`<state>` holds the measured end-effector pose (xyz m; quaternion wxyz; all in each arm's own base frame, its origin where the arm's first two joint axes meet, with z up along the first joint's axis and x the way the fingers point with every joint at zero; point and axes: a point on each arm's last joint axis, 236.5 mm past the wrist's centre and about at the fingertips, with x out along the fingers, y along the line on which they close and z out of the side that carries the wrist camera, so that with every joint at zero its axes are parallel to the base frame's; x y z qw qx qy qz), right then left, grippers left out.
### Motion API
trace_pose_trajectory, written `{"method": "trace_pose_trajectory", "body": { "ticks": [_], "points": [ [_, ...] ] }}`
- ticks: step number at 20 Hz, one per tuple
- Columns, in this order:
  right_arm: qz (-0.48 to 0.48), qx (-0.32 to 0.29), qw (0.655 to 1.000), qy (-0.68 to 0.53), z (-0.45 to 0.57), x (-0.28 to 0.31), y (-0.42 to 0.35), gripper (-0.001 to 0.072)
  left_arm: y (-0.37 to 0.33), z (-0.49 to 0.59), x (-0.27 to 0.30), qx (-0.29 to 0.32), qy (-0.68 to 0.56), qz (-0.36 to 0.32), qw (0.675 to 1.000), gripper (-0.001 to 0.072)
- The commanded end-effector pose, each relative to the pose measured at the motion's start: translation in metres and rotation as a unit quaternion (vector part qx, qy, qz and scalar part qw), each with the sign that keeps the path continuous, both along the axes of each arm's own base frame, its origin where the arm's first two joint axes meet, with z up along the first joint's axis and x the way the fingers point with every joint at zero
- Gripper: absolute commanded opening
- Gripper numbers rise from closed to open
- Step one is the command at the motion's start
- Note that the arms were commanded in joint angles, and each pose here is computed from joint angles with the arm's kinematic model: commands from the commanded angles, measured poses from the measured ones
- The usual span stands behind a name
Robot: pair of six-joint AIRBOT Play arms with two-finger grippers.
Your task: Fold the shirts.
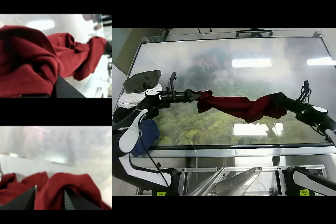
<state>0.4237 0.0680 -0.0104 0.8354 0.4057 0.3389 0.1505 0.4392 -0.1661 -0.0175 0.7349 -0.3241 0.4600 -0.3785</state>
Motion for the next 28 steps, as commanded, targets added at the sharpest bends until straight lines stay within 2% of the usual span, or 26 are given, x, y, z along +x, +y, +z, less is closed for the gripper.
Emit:
{"method": "trace_pose_trajectory", "body": {
  "ticks": [1, 5, 8, 9, 10, 11, 14, 19, 23, 27, 28],
  "points": [
    [0.022, -0.005, 0.999, -0.036, 0.019, 0.019, -0.021, 0.0406, -0.01, -0.003, 0.01, -0.026, 0.019, -0.041, 0.999, 0.0019],
    [0.115, 0.068, 0.991, 0.032, 0.028, -0.031, -0.003, 0.0405, -0.016, 0.001, 0.005, -0.053, 0.039, -0.077, 0.995, 0.0019],
    [0.181, 0.08, 0.978, 0.067, 0.02, -0.056, 0.04, 0.0405, -0.014, 0.001, 0.005, -0.054, 0.039, -0.076, 0.995, 0.0021],
    [0.189, 0.07, 0.977, 0.067, 0.017, -0.056, 0.052, 0.0405, -0.014, 0.001, 0.005, -0.053, 0.038, -0.075, 0.995, 0.0074],
    [0.188, 0.057, 0.978, 0.069, 0.012, -0.053, 0.061, 0.0405, -0.011, 0.001, 0.006, -0.054, 0.038, -0.072, 0.995, 0.038],
    [0.176, 0.04, 0.981, 0.072, 0.006, -0.046, 0.067, 0.0405, -0.008, 0.001, 0.008, -0.055, 0.038, -0.068, 0.995, 0.072],
    [0.136, 0.003, 0.988, 0.069, -0.007, -0.029, 0.066, 0.0404, 0.017, 0.008, 0.007, -0.045, 0.054, -0.072, 0.995, 0.0711],
    [0.121, 0.01, 0.989, 0.09, -0.022, -0.025, 0.065, 0.0392, 0.085, -0.031, -0.03, 0.077, 0.188, -0.076, 0.976, 0.0709],
    [0.121, 0.023, 0.986, 0.113, -0.039, -0.027, 0.068, 0.039, 0.064, -0.07, -0.067, 0.087, 0.241, -0.095, 0.962, 0.0708],
    [0.121, 0.025, 0.986, 0.112, -0.038, -0.026, 0.068, 0.0385, 0.044, -0.094, -0.072, 0.109, 0.237, -0.09, 0.961, 0.069],
    [0.12, 0.025, 0.986, 0.112, -0.038, -0.026, 0.068, 0.0354, 0.036, -0.096, -0.07, 0.116, 0.229, -0.093, 0.962, 0.069]
  ]
}}
